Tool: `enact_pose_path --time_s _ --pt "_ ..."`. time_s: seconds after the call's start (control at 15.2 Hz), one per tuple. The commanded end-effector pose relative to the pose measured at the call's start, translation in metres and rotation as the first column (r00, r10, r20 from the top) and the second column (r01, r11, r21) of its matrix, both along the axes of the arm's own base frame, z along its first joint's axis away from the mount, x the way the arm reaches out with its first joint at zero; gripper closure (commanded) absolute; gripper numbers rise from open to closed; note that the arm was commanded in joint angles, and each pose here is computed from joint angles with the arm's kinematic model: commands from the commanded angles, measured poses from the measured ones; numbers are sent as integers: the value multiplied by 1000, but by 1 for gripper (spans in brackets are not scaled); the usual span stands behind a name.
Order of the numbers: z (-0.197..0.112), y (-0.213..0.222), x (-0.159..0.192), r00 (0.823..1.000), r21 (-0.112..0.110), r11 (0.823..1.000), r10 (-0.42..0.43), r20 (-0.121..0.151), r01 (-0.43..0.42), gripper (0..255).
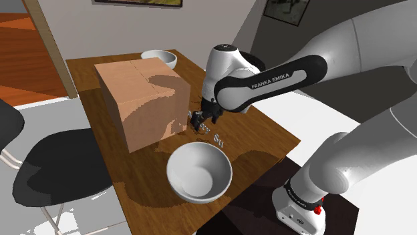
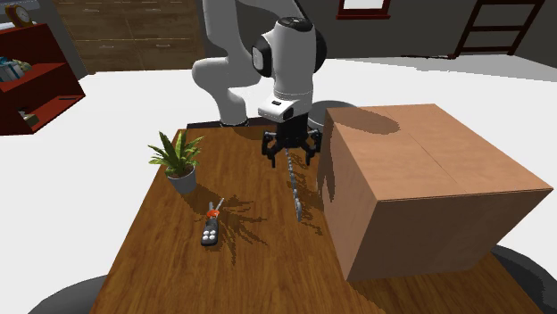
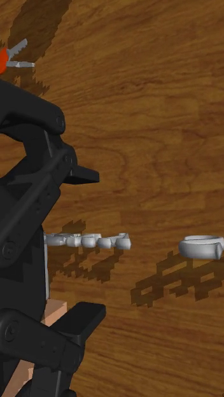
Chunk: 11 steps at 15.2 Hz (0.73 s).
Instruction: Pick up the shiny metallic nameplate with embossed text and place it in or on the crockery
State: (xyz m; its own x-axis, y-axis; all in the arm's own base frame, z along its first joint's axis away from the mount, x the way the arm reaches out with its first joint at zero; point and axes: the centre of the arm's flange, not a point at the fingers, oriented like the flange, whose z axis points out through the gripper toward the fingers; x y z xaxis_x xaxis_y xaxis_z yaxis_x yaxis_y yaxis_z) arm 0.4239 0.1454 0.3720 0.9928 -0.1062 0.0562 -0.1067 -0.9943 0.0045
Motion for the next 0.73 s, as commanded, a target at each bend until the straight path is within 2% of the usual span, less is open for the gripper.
enact_pose_path --time_s 0.0,0.07,0.66 --pt "0 0 0 1000 0 1000 0 0 0 0" --pt "0 0 0 1000 0 1000 0 0 0 255" --pt "0 0 0 1000 0 1000 0 0 0 255"
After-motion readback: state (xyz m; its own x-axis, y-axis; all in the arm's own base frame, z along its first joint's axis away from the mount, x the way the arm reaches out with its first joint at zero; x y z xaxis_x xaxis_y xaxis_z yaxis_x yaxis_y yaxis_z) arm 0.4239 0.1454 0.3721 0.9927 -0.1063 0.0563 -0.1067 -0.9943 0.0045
